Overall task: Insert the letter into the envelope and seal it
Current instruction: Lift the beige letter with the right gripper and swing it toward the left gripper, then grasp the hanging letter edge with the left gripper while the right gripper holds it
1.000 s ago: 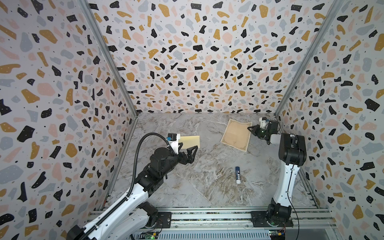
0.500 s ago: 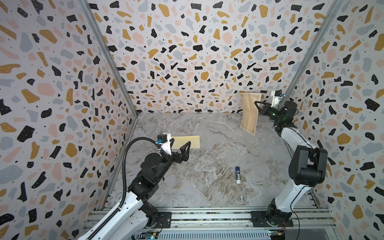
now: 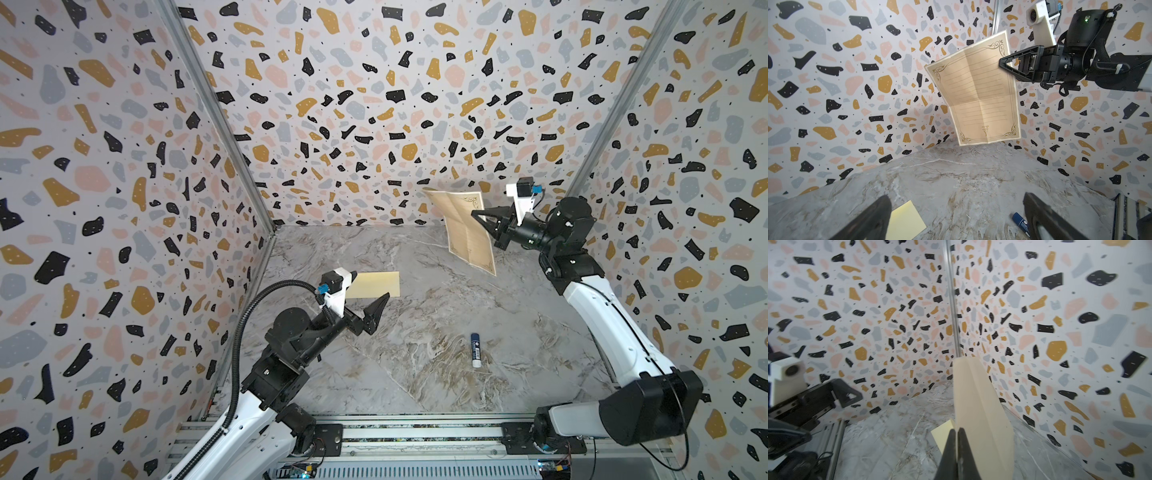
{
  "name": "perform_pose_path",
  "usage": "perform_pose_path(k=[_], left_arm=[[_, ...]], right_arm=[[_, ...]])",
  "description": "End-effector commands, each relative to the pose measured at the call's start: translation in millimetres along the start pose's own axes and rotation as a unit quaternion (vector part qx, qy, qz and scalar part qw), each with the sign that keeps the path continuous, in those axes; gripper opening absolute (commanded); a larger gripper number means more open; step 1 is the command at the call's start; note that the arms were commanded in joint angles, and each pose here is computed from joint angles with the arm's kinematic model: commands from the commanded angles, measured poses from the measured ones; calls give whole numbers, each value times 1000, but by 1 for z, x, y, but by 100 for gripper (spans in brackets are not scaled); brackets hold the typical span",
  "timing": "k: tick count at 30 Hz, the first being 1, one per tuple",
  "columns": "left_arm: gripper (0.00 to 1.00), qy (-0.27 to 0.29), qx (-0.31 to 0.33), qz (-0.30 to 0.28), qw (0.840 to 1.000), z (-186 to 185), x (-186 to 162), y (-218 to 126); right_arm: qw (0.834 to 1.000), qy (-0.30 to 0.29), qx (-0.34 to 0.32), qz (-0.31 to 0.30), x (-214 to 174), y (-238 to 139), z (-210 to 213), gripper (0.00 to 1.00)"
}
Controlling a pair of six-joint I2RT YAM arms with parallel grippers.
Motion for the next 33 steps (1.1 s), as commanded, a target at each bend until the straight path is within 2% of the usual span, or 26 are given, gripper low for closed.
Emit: perform_pose_path(k=[1,7,14,22,26,33], left_arm=[[100,66,-23,-39,997,-10,29,-10],[100,132,-40,-34,990,-15,32,-14],[97,178,-70,-36,981,-24,33,-13],[94,228,-138,-12,964,-40,14,-9],[93,242,-152,2,958,-42,2,-6],[81,246,-188,26,951,-48,-17,-1]], right_arm=[[998,-47,24,36,-15,-1,33,0],[993,-77,62,61,-36,2,78,0],[985,-102,104,94,-68,9,117,0],[975,-111,162,108,-86,16,156,0],[970,-115,177,118,-91,20,168,0],[967,-121,186,125,-95,24,181,0]])
Point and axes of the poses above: each gripper's point midway between its finger pads, its own y axis out along the fingers, its own z axis along the line the jaws close on, x = y × z, the point moved 3 cm from there along -y, back along the fingers, and after that the axes turned 1 degree about y, right-handed, at the moved point
